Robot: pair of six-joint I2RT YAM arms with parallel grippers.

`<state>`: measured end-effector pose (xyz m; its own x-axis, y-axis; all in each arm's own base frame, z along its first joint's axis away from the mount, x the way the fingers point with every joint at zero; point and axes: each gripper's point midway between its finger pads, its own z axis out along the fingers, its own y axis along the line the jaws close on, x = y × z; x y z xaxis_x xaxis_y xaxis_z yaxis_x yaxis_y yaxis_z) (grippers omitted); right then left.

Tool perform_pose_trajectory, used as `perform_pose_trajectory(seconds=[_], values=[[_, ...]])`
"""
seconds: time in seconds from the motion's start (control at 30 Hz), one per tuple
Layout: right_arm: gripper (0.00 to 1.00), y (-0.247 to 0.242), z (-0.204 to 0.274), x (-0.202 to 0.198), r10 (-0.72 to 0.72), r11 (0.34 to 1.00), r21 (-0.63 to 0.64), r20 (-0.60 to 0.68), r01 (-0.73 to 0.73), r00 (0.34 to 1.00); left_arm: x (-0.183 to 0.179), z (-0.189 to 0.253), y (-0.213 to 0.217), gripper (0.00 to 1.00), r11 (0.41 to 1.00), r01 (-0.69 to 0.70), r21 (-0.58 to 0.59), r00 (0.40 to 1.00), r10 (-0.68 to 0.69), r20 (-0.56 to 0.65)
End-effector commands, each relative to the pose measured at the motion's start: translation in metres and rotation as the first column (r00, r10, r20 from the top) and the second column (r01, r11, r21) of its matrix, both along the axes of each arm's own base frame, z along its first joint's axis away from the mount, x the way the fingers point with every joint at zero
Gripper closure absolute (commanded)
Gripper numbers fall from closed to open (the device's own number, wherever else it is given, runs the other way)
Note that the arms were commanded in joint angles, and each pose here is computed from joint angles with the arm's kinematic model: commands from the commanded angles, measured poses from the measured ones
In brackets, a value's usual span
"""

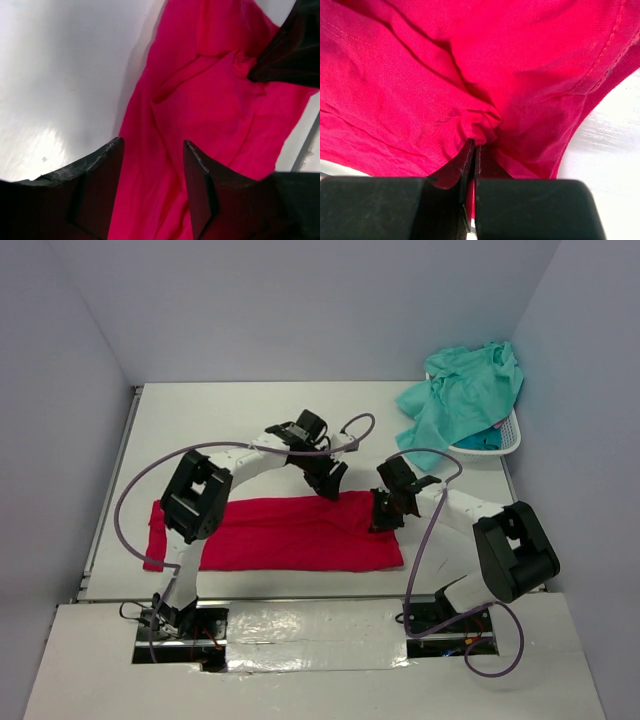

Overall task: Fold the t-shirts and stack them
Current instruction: Fold the other side of the tshirt into a rectangle

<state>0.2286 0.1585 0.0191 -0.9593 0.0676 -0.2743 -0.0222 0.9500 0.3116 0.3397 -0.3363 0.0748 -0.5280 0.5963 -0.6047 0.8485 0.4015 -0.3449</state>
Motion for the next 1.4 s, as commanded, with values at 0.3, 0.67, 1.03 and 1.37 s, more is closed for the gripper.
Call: perform_pose_trajectory(seconds=[0.3, 0.67, 1.03, 1.37], values=[[1.0, 0.0, -0.003, 0.002, -0.008, 1.0, 0.016, 0.01, 0.008, 1.0, 0.016, -0.003, -0.051, 0.43, 0.996, -0.067, -0.066, 0.997, 0.069, 0.021], [1.0, -0.003, 0.007, 0.008, -0.023, 1.0, 0.018, 0.037, 0.022, 0.999, 0.014, -0.009, -0.034, 0.43, 0.998, -0.054, 0.024, 0.996, 0.052, 0.066], [1.0, -0.007, 0.004, 0.007, -0.026, 1.0, 0.004, 0.034, 0.026, 0.999, -0.016, 0.007, -0.038, 1.0, 1.0, -0.01, -0.002, 1.0, 0.01, 0.01], [1.0, -0.009, 0.012, 0.008, -0.032, 0.999, -0.002, 0.054, 0.032, 0.998, -0.004, 0.04, -0.038, 0.76, 1.0, 0.017, 0.004, 0.995, -0.017, 0.1]])
